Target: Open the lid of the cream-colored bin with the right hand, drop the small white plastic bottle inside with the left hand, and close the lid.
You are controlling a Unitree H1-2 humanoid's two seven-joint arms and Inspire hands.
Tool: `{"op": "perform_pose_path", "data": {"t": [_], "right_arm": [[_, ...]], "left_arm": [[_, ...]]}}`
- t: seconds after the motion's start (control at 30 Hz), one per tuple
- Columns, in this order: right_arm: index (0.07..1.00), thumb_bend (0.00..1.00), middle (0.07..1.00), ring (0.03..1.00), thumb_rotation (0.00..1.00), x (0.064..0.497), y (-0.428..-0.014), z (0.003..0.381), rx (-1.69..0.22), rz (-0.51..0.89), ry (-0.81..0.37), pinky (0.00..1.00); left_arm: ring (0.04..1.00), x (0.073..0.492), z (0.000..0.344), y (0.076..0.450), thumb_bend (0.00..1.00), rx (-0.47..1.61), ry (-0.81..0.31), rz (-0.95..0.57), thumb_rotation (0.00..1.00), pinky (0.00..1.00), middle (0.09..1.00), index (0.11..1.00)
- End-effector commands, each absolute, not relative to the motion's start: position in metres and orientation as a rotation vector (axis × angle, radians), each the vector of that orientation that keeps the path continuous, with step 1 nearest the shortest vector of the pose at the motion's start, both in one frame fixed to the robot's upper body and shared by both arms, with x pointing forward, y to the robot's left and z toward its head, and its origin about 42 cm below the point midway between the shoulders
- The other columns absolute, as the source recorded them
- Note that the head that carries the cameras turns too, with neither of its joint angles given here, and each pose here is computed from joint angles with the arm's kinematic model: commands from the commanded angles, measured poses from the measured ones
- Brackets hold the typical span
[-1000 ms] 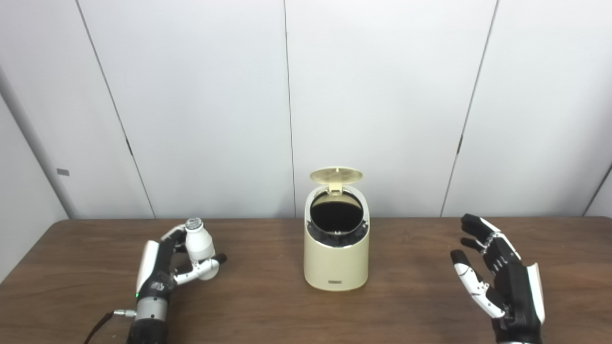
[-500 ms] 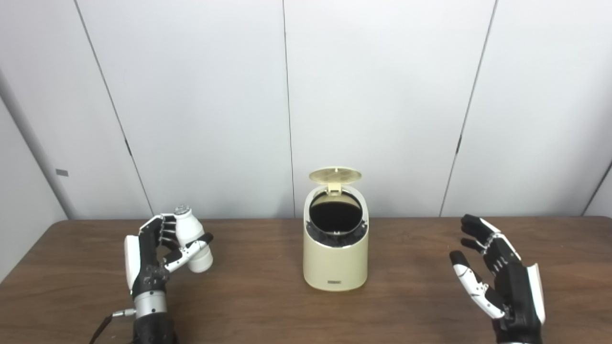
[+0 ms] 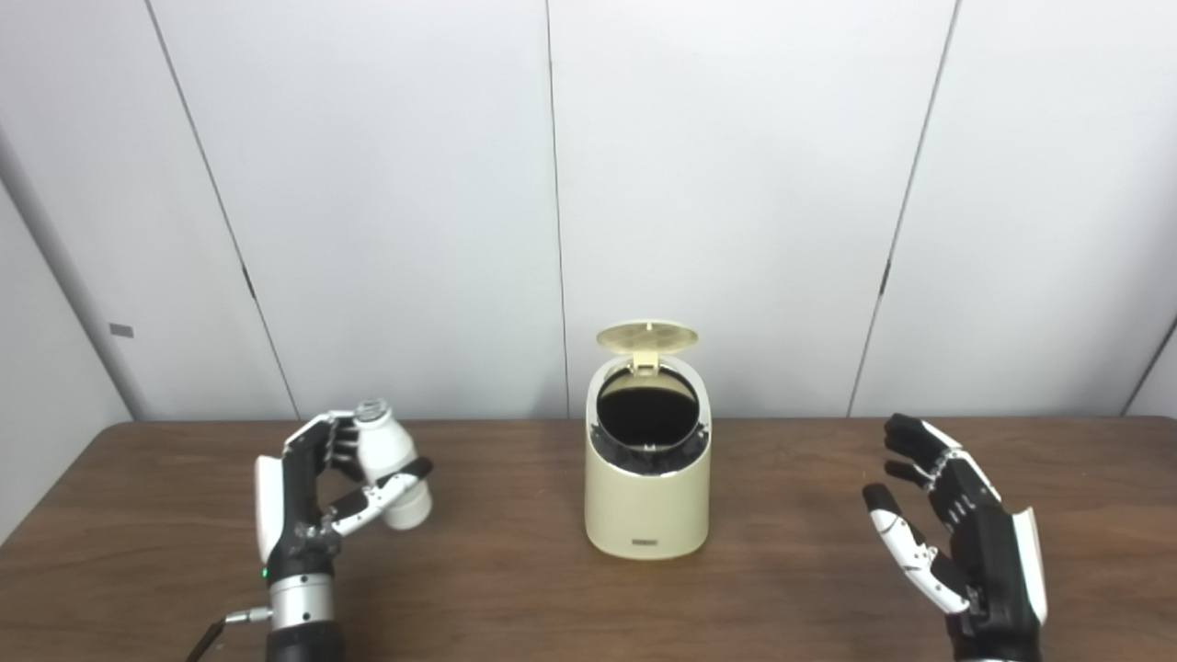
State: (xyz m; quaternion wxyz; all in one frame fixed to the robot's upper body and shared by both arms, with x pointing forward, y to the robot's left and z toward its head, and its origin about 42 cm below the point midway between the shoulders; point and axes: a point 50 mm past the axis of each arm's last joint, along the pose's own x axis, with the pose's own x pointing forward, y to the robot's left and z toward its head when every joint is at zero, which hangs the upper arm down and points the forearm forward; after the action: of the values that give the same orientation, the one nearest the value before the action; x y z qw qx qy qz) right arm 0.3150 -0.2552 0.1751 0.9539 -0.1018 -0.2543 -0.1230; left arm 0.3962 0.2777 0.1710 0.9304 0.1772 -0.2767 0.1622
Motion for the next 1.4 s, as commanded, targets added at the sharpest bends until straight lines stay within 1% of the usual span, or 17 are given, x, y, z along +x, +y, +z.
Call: {"op": "perform_pose_path", "data": {"t": [0.0, 0.13, 0.3, 0.43, 0.6, 0.73, 0.83, 1.0, 1.2, 1.37], "right_arm": [[0.765, 0.2, 0.788, 0.793, 0.34, 0.322, -0.254, 0.19, -0.213, -0.249, -0.597, 0.72], [0.762, 0.2, 0.783, 0.786, 0.35, 0.323, -0.253, 0.191, -0.197, -0.256, -0.596, 0.71], [0.757, 0.2, 0.779, 0.786, 0.36, 0.323, -0.25, 0.194, -0.183, -0.265, -0.598, 0.71], [0.756, 0.2, 0.776, 0.781, 0.36, 0.323, -0.249, 0.195, -0.185, -0.268, -0.605, 0.71], [0.762, 0.2, 0.78, 0.788, 0.38, 0.324, -0.249, 0.195, -0.194, -0.263, -0.605, 0.72], [0.756, 0.21, 0.778, 0.785, 0.39, 0.325, -0.249, 0.194, -0.188, -0.27, -0.603, 0.71], [0.755, 0.21, 0.781, 0.786, 0.38, 0.325, -0.248, 0.193, -0.186, -0.269, -0.603, 0.71], [0.757, 0.21, 0.781, 0.787, 0.37, 0.326, -0.246, 0.193, -0.186, -0.263, -0.61, 0.71], [0.755, 0.21, 0.783, 0.79, 0.36, 0.326, -0.246, 0.19, -0.188, -0.264, -0.612, 0.72], [0.757, 0.22, 0.788, 0.796, 0.38, 0.327, -0.247, 0.188, -0.174, -0.256, -0.615, 0.72]], "left_arm": [[0.437, 0.401, 0.205, 0.27, 0.5, 0.339, -0.694, 0.303, 0.0, 0.37, 0.5, 0.477], [0.449, 0.394, 0.224, 0.252, 0.5, 0.276, -0.766, 0.247, 0.0, 0.38, 0.497, 0.466], [0.462, 0.385, 0.244, 0.233, 0.5, 0.28, -0.856, 0.184, 0.0, 0.39, 0.497, 0.465], [0.467, 0.374, 0.259, 0.22, 0.5, 0.332, -0.94, 0.169, 0.0, 0.42, 0.497, 0.464], [0.478, 0.364, 0.275, 0.203, 0.5, 0.437, -1.043, 0.162, 0.0, 0.41, 0.489, 0.459], [0.495, 0.36, 0.285, 0.187, 0.5, 0.448, -1.103, 0.109, 0.0, 0.41, 0.486, 0.457], [0.503, 0.36, 0.29, 0.18, 0.5, 0.435, -1.127, 0.04, 0.0, 0.41, 0.489, 0.452], [0.522, 0.362, 0.292, 0.167, 0.5, 0.425, -1.151, -0.02, 0.0, 0.42, 0.498, 0.429], [0.516, 0.365, 0.29, 0.152, 0.5, 0.421, -1.188, -0.054, 0.0, 0.44, 0.497, 0.431], [0.51, 0.375, 0.286, 0.137, 0.5, 0.426, -1.208, -0.081, 0.0, 0.43, 0.489, 0.446]]}}
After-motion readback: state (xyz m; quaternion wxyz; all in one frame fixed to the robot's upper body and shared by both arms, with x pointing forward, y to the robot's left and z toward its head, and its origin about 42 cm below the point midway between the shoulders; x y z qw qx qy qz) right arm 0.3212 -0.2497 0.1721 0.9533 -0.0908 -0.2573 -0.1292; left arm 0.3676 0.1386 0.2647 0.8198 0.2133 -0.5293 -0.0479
